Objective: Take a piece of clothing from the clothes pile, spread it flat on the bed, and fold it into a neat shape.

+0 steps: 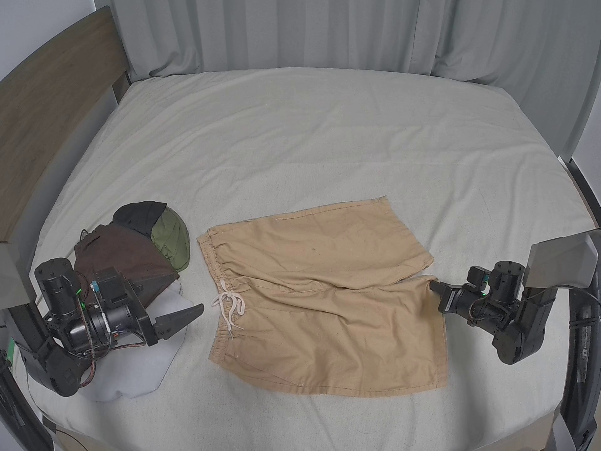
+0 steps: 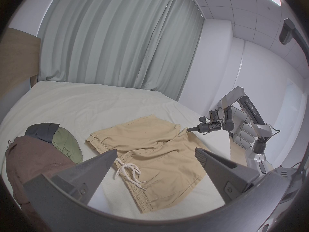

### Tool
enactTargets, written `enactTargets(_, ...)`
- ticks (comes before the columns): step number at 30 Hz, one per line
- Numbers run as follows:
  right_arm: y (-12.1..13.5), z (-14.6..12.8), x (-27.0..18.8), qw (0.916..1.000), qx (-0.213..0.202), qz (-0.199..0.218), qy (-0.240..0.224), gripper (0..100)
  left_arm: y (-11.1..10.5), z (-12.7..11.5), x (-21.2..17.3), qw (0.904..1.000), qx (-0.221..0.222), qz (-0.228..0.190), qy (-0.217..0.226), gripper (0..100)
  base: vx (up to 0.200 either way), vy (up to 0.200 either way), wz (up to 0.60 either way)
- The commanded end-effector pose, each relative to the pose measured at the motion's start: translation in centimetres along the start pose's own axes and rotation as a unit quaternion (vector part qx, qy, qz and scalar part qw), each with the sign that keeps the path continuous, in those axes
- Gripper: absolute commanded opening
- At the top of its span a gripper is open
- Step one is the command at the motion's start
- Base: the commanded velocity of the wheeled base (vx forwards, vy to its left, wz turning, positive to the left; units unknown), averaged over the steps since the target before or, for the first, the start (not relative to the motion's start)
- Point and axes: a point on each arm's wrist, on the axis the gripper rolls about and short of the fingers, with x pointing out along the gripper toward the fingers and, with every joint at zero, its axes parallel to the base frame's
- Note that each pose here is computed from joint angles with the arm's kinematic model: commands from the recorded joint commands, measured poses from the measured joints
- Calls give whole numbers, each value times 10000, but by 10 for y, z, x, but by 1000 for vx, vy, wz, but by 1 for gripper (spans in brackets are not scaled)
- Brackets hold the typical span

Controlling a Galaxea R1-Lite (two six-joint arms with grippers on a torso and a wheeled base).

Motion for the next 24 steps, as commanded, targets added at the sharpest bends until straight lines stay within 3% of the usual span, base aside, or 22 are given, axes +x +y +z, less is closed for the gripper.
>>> enactTargets(1,-2,0,1,10000,-6,-18,-25,0,0,0,0,10000,2,-1,-3,100,0,0,0)
enactTargets(15,-3,1,1,10000,-39,-21,-42,0,0,-1,0,10000,-8,6,8,100,0,0,0)
enactTargets(16,-3,1,1,10000,-69,-21,-42,100,0,-1,0,10000,-8,6,8,100,0,0,0)
enactTargets(24,1,7,0,9998,-154,31,-126,100,1,-3,1,10000,-40,-3,41,100,0,0,0)
